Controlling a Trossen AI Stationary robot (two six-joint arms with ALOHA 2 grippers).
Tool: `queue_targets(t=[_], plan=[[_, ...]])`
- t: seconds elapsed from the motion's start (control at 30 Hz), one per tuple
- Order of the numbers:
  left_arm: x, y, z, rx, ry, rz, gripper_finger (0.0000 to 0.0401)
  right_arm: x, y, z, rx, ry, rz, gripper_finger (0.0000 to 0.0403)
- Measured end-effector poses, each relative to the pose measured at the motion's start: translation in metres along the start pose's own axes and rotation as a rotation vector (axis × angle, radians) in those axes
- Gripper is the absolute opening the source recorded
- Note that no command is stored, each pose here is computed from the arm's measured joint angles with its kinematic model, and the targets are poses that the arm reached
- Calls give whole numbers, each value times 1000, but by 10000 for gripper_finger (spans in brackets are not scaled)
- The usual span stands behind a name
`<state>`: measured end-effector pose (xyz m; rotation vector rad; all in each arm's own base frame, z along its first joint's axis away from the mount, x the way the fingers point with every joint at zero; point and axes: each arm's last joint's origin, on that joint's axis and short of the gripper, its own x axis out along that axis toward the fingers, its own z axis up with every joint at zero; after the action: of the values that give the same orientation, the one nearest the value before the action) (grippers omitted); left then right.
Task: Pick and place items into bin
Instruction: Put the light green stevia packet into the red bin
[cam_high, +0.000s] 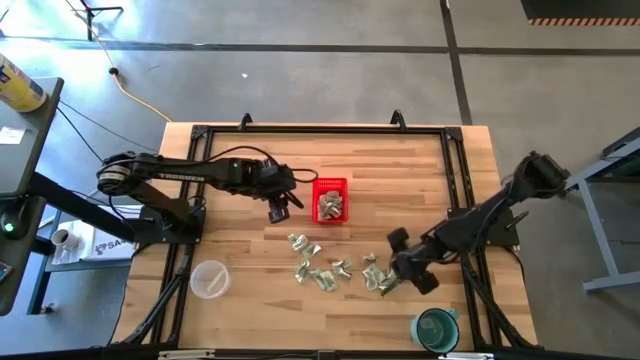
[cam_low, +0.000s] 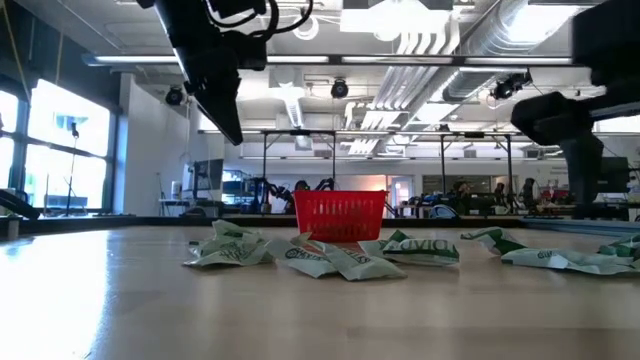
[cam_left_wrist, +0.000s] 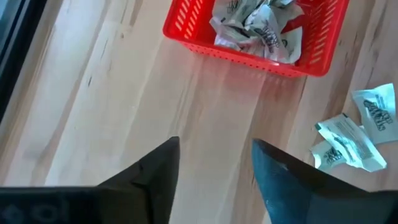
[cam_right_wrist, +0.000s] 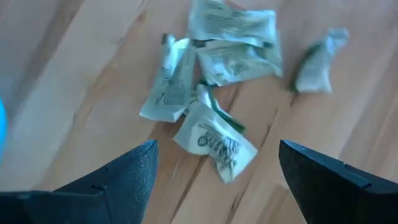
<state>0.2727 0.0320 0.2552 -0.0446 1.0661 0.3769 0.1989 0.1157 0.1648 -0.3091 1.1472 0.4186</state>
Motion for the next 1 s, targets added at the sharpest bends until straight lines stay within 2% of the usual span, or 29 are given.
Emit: queue_targets(t=[0.1,0.4,0.6,0.8,1.0], plan=[[0,0,0,-4,-3,0,210,6,4,-5,-68,-14,-9,323],[0,0,0,-39,-2,0,175,16,-8,-12,-74,-53,45,323],[0,0,0,-73,-2,1,170,34,-16,-15,-37,11,89,312],[0,0,0,-90,0,2,167,38,-20,-11,-15,31,83,260],[0,0,0,-91,1,2,166,33,-23,-8,33,80,59,165]])
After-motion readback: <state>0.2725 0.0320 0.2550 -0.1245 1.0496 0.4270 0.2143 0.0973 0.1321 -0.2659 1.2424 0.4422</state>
